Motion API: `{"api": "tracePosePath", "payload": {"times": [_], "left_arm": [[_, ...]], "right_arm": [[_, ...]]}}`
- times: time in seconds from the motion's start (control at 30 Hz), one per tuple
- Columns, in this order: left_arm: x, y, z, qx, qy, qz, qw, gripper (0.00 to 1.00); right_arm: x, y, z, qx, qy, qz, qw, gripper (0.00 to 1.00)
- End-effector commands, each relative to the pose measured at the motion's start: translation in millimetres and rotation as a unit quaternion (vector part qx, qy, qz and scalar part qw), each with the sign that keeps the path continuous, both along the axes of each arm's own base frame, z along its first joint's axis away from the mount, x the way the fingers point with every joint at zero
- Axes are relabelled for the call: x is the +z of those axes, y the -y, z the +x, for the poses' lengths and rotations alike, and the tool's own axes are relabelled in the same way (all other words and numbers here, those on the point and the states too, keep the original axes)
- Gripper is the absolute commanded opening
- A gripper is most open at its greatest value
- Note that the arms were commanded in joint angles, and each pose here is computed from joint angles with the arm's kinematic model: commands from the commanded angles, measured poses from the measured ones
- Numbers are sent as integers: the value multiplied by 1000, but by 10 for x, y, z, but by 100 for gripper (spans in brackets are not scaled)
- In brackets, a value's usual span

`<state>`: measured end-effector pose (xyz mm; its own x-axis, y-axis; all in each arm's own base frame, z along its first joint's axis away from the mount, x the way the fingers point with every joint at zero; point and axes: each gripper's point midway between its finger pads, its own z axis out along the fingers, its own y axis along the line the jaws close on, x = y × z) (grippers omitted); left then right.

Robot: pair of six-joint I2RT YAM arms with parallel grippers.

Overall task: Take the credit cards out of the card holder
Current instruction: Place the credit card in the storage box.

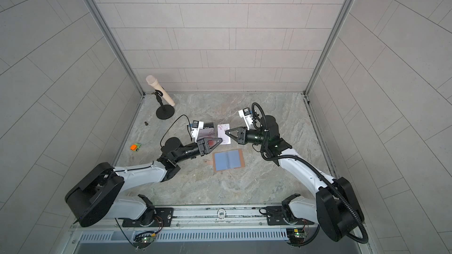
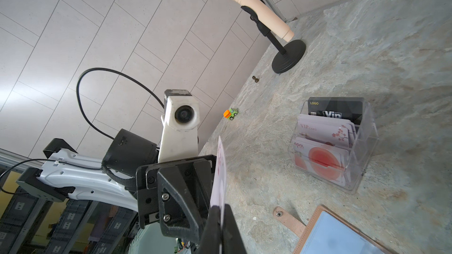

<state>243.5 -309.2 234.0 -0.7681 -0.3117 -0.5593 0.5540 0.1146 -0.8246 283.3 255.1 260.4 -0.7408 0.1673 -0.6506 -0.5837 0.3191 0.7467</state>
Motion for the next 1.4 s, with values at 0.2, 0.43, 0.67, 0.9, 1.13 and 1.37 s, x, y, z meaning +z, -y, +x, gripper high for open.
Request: {"api": "tracePosePath", "payload": {"times": [0.2, 0.43, 0.67, 0.9, 1.13, 1.37], "left_arm": [[424, 6, -68, -18, 51, -52, 997, 4], [218, -214, 136, 11, 34, -20, 999, 0], [-136, -463, 272, 17, 41, 147, 988, 0], [-378, -964, 141, -40, 100, 417, 902, 0], [-313, -1076, 115, -120, 166, 492, 846, 0], [-372, -1345, 286, -186, 248, 598, 739, 0]], "right_arm": [[-131, -14, -57, 2, -15, -11, 1000, 14], [-170, 25, -80, 0, -17, -41, 999, 34], [-371, 135, -68, -21, -28, -111, 993, 44], [-654, 357, -37, -51, -27, -216, 975, 45], [-756, 478, -35, -63, -20, -262, 963, 50], [-796, 555, -51, -66, -17, -291, 954, 57]]}}
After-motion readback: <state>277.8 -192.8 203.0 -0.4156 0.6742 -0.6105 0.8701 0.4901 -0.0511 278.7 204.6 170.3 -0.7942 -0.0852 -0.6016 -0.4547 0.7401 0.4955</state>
